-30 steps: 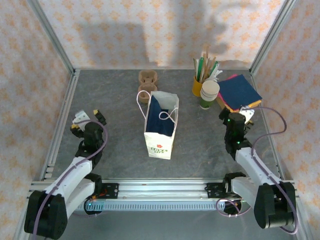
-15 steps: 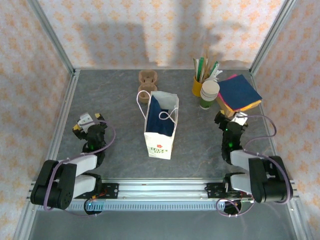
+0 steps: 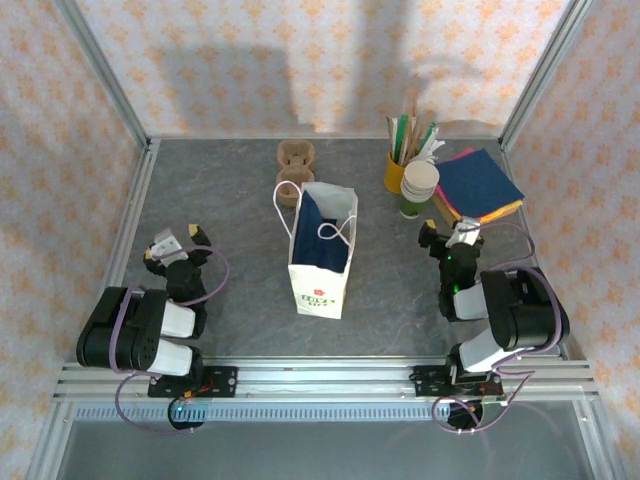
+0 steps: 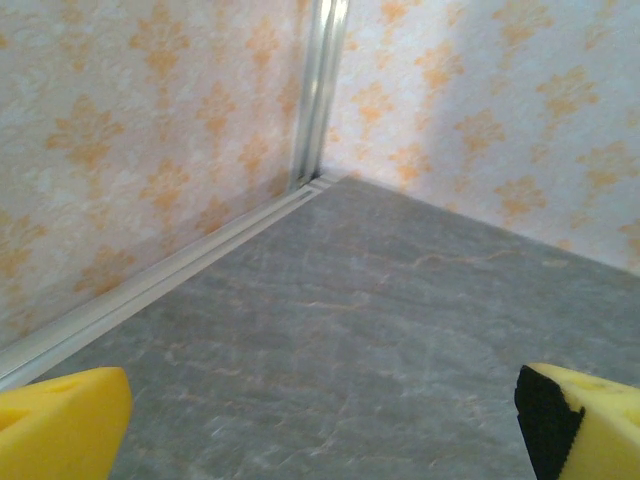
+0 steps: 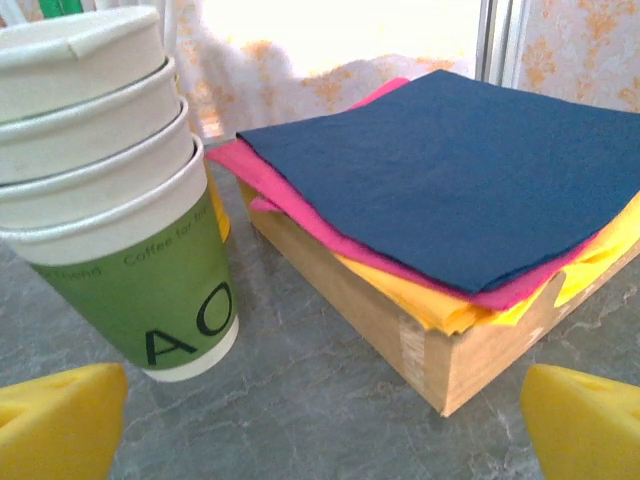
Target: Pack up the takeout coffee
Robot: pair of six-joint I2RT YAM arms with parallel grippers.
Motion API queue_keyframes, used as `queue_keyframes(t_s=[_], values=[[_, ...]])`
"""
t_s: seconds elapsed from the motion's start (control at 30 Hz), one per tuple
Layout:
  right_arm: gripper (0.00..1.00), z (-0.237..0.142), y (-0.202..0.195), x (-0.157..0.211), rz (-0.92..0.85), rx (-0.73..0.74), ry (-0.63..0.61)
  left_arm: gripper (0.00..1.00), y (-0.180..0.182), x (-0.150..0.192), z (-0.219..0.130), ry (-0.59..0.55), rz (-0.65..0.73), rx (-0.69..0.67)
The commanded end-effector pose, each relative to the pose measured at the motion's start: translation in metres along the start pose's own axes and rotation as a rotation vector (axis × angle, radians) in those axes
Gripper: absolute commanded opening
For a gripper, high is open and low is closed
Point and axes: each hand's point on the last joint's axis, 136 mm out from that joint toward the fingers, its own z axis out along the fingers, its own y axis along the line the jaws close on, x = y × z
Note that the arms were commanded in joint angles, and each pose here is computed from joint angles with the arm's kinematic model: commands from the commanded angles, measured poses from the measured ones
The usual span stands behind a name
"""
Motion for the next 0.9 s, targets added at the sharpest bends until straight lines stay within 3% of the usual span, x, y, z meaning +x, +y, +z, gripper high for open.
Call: queue_keyframes(t_s=[0.0, 0.23, 0.33, 0.37, 0.4, 0.47, 0.53, 0.6, 0.7, 0.87], values=[[1.00, 0.004, 0.002, -0.019, 0.004, -0.006, -0.061, 0.99, -0.017, -0.020, 0.008, -0.059, -0.030, 0.066], [1.00, 0.004, 0.002, -0.018, 0.005, -0.007, -0.055, 0.99, -0.020, -0.014, 0.013, -0.024, -0.011, 0.068], [1.00, 0.004, 0.002, -0.018, 0.004, -0.006, -0.056, 0.99, -0.036, 0.001, 0.015, 0.022, 0.028, 0.158], [1.00, 0.004, 0.002, -0.018, 0.004, -0.007, -0.055, 0.99, -0.040, -0.007, 0.015, -0.040, 0.035, 0.176], [1.00, 0.004, 0.002, -0.018, 0.004, -0.007, -0.055, 0.99, -0.039, -0.008, 0.013, -0.048, 0.030, 0.174], [1.00, 0.004, 0.002, -0.019, 0.005, -0.008, -0.057, 0.99, -0.037, 0.005, 0.020, 0.041, 0.044, 0.130], [1.00, 0.004, 0.002, -0.018, 0.005, -0.007, -0.055, 0.99, -0.042, -0.002, 0.020, -0.013, 0.059, 0.138], [1.00, 0.004, 0.002, -0.018, 0.004, -0.007, -0.056, 0.99, -0.043, 0.005, 0.024, 0.041, 0.071, 0.128], [1.00, 0.005, 0.002, -0.018, 0.005, -0.008, -0.054, 0.99, -0.044, -0.001, 0.021, -0.002, 0.067, 0.142], [1.00, 0.001, 0.001, -0.019, 0.009, -0.011, -0.064, 0.99, -0.047, 0.004, 0.023, 0.027, 0.085, 0.147]])
